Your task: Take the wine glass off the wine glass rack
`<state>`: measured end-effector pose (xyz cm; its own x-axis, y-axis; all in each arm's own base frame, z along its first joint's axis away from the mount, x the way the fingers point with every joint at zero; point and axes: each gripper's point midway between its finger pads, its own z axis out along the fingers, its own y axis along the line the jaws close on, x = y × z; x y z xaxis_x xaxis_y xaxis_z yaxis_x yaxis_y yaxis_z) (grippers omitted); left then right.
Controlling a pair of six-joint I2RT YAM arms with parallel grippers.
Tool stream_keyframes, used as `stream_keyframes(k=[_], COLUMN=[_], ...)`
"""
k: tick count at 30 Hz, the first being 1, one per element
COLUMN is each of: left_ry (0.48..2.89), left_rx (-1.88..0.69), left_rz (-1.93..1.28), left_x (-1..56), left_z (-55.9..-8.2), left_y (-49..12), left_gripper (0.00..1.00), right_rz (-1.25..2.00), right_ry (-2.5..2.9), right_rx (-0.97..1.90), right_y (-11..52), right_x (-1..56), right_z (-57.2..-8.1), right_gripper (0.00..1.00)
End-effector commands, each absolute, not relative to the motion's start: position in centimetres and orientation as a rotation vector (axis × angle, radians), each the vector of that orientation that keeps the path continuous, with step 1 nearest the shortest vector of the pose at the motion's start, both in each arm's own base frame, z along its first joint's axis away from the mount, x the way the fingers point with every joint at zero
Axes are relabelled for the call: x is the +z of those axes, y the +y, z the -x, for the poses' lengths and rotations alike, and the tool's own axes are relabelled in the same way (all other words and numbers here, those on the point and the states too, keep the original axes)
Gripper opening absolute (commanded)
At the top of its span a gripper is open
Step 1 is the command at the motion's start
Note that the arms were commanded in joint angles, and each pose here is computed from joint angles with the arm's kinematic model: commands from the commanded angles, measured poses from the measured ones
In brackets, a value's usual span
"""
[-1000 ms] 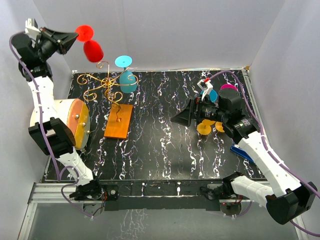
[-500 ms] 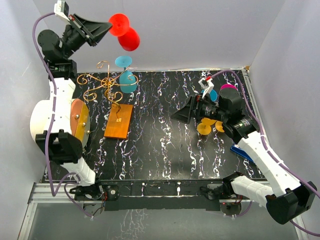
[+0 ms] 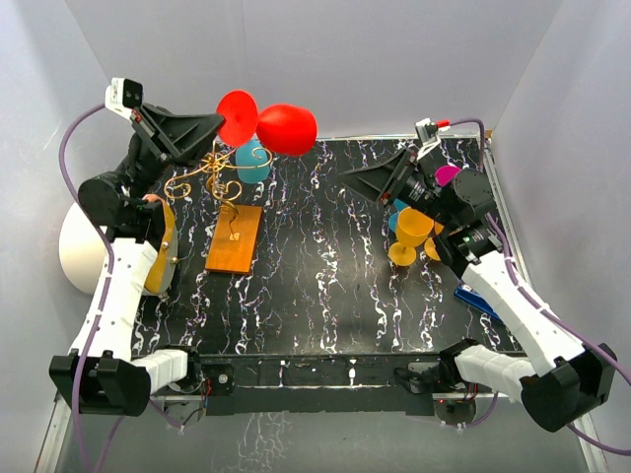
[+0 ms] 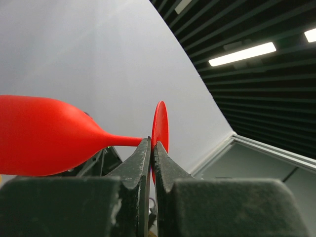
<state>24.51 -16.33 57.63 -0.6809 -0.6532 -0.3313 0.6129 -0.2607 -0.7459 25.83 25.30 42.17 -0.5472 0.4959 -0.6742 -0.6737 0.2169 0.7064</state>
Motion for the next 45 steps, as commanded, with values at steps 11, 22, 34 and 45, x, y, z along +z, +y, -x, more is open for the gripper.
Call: stream_keyframes(k=[11, 22, 34, 45], left_ry=[1.030, 1.087, 1.166, 1.559], left_rx=[-2.195, -2.213, -2.200, -1.883], left_rz=[-0.008, 0.042, 0.104, 0.269], left_x=[56.1, 53.1, 50.1, 41.9], left_z=[-18.1, -18.5, -19.5, -20.8], left_y=[-15.3, -15.5, -15.9, -17.3], left_gripper=[0.00, 0.00, 0.18, 0.97], right_rz=[0.249, 0.270, 0.248, 0.140], right_ry=[1.141, 1.058, 1.019, 1.356], right_rx=[1.883, 1.948, 2.059, 1.730], right_y=[28.2, 27.9, 26.2, 26.0], right_x=[51.0, 52.2, 52.3, 44.8], right_z=[-22.6, -20.2, -17.4, -19.6], right_gripper=[0.98, 0.48, 0.00, 0.00])
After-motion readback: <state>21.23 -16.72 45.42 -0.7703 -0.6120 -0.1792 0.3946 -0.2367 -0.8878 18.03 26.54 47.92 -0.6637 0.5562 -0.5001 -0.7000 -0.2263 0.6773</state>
